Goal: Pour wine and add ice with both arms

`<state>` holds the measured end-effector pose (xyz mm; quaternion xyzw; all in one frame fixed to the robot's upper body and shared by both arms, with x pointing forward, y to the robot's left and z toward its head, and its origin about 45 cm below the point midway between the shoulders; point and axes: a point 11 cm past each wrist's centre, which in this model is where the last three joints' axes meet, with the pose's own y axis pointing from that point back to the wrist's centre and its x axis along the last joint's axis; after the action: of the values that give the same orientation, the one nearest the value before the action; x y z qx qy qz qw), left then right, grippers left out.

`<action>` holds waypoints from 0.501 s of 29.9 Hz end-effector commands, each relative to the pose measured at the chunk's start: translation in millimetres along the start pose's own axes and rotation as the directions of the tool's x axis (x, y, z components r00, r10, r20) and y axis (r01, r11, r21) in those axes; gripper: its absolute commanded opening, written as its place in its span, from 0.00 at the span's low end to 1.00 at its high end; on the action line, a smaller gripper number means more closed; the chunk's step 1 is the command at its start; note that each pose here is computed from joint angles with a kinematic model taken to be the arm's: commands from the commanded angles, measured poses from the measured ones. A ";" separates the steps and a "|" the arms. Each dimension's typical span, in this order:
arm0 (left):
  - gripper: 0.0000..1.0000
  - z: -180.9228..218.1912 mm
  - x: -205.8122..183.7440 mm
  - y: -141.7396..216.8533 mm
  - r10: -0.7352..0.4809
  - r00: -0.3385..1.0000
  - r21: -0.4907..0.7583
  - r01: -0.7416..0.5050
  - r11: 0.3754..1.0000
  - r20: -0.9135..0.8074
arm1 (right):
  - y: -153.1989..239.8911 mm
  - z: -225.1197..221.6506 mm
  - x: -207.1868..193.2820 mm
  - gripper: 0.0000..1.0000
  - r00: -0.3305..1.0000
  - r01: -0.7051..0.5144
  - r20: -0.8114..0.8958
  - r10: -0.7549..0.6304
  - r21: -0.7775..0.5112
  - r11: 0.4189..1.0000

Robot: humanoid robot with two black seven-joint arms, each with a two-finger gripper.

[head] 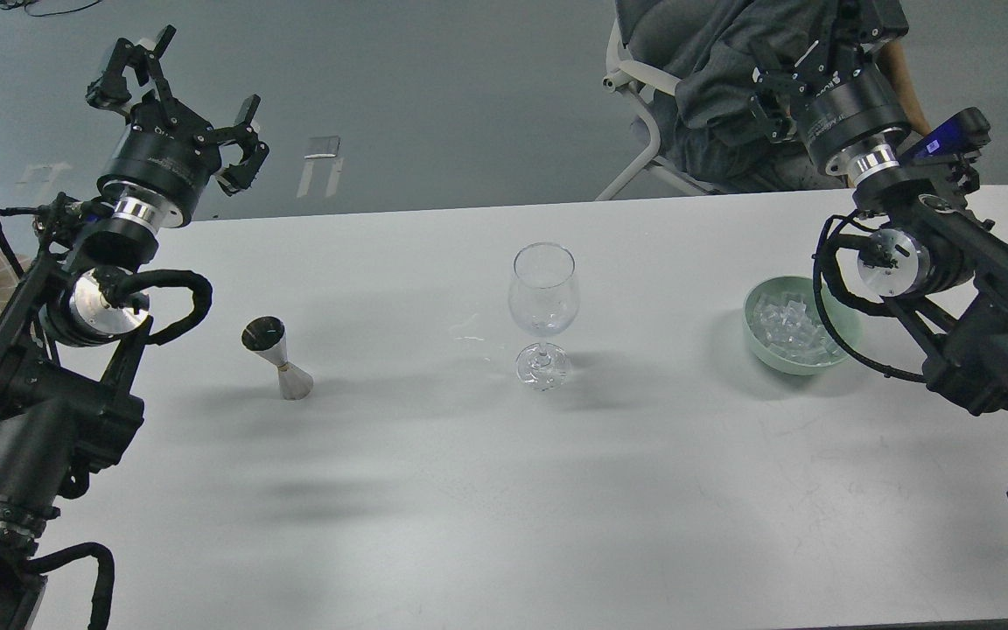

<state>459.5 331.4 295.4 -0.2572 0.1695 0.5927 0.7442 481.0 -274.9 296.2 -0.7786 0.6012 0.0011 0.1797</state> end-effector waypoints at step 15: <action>0.98 -38.7 -11.6 8.7 -0.112 0.994 0.112 0.110 0.987 0.004 | -2.7 15.6 -9.5 1.00 0.999 0.035 0.013 -0.033 -0.127 0.991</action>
<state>452.3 308.7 270.4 -0.2387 0.1909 0.5548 0.7738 485.3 -263.8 287.3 -0.7950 0.5894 0.0350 0.1392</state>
